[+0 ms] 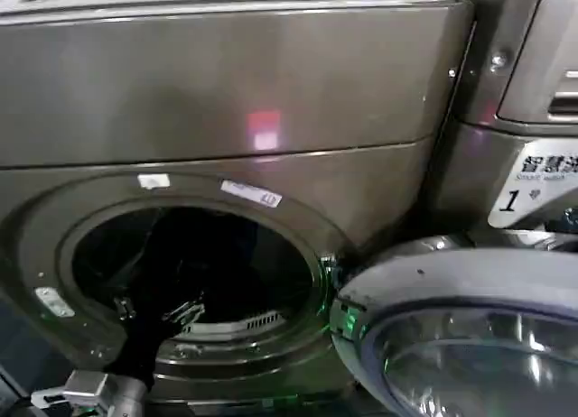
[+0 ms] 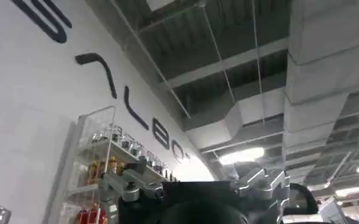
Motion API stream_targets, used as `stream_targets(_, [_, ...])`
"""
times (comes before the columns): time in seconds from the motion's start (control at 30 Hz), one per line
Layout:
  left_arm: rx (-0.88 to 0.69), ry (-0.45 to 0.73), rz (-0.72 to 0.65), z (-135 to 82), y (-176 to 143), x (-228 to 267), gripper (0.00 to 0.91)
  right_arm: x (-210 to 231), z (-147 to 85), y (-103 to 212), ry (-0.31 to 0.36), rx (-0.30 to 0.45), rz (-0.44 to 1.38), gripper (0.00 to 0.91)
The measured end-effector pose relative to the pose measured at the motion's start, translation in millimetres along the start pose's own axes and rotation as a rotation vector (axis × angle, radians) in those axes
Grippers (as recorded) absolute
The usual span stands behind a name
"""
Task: Grasp the clothes from the dryer.
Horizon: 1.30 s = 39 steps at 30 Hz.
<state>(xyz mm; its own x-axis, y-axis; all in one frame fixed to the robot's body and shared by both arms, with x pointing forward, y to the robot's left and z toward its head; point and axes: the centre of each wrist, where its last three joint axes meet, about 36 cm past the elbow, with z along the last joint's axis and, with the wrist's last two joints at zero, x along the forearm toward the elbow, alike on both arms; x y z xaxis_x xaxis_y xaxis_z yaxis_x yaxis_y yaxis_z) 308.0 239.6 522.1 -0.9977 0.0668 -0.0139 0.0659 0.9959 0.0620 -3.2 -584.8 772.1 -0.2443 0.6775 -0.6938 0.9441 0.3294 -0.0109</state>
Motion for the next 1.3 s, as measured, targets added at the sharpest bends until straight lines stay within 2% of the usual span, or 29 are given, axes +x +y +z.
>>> stream_targets(0.37, [0.054,-0.076,0.026,21,-4,-146,0.907,6,-23,-24,-0.053,0.028,0.044,0.907])
stream_targets(0.77, [-0.016,0.070,0.091,31,2,-288,0.907,2,-27,-33,-0.071,0.019,0.065,0.907])
stream_targets(1.13, [-0.214,0.300,0.451,17,23,-388,0.907,-2,-20,-38,-0.075,-0.003,0.087,0.907])
stream_targets(1.3, [-0.483,0.422,0.610,10,23,-427,0.907,-3,-17,-40,-0.075,-0.007,0.096,0.907])
